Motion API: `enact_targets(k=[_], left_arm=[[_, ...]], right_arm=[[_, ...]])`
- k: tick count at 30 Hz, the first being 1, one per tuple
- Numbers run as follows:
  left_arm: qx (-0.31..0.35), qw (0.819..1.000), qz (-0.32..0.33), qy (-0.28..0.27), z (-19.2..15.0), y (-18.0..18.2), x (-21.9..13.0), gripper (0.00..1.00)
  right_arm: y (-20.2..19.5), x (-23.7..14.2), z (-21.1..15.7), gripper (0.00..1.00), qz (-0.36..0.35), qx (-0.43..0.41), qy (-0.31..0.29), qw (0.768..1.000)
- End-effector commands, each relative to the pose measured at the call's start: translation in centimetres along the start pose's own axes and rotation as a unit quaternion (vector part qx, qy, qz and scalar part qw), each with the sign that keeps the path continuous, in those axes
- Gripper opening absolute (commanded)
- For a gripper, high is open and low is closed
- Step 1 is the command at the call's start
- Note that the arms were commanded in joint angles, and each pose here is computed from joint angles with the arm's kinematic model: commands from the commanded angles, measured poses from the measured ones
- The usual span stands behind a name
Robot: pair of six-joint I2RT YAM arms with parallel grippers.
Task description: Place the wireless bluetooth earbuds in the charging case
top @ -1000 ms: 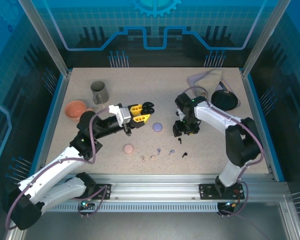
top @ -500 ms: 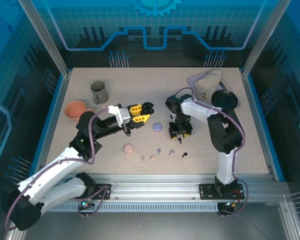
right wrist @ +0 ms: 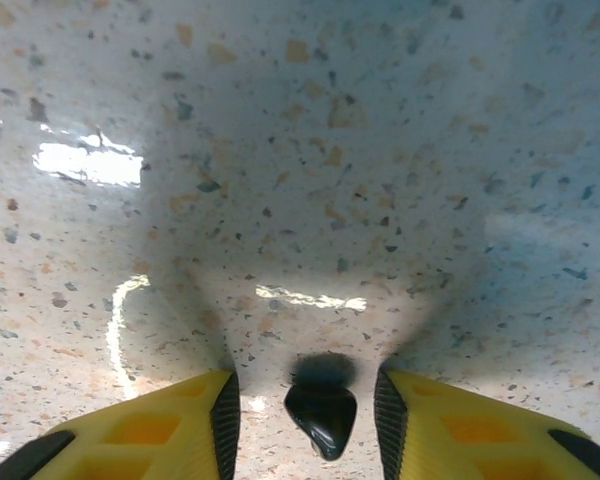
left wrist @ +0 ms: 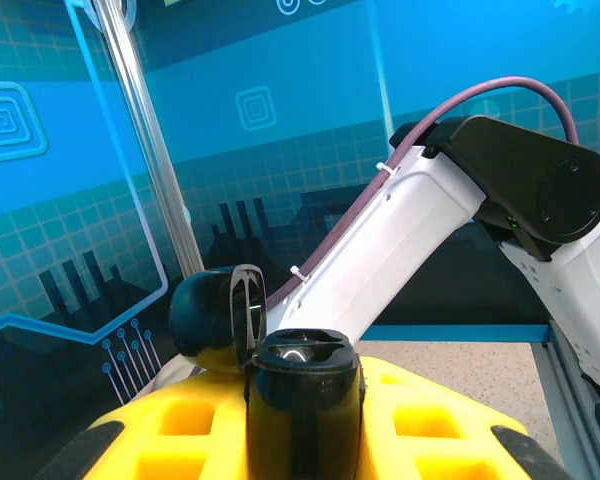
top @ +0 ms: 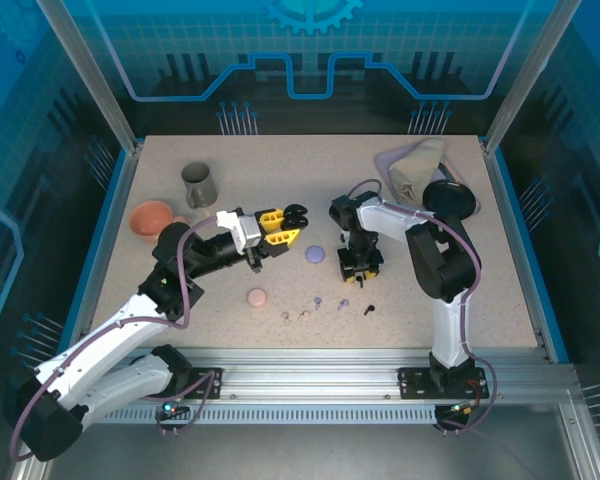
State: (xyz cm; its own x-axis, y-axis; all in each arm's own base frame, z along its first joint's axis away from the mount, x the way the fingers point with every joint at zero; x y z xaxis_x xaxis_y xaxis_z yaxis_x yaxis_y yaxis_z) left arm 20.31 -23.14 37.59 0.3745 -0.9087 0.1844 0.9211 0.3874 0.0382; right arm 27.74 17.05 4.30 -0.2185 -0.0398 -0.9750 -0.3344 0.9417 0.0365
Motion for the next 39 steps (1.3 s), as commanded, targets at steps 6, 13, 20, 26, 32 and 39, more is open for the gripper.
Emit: enact_targets(k=[6,13,20,26,32,39], left_arm=[[0.001,1.000,-0.011,0.001,-0.2,-0.5,-0.2,0.00],[0.001,1.000,-0.009,0.002,-0.2,-0.5,-0.2,0.00],[-0.001,1.000,-0.009,0.004,-0.3,-0.5,-0.3,0.00],[-0.001,1.000,-0.008,0.003,-0.1,-0.6,-0.3,0.00],[-0.003,1.000,-0.005,0.006,-0.2,-0.5,-0.3,0.00],[-0.016,1.000,-0.002,0.009,-0.6,-0.3,-0.1,0.00]], right_arm=[[0.3,1.0,-0.4,0.35,-0.004,0.003,0.025,1.000],[0.1,1.6,-0.9,0.32,-0.009,0.003,0.040,0.999],[-0.2,1.9,-1.4,0.30,-0.015,0.002,0.049,0.999],[-0.3,2.2,-1.3,0.27,-0.014,0.002,0.049,0.999],[-0.4,1.9,-1.4,0.23,-0.015,-0.002,0.043,0.999],[-0.5,0.3,-1.1,0.23,0.003,-0.002,-0.008,1.000]])
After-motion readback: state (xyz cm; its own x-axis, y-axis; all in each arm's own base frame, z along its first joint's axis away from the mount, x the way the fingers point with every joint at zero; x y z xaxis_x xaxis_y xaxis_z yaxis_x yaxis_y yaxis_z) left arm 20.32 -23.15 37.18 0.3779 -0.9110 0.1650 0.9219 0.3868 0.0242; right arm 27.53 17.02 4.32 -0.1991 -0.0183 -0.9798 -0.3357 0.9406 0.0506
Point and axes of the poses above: each hand's point on the last joint's axis, 136 mm out from that joint toward the fingers, its own x axis out along the fingers, its own y axis along the line the jaws close on, z = x × y, the point moved 3 cm from there along -x, back along the fingers, and after that the axes turned 11 degrees about -x, right-handed, at the moved point
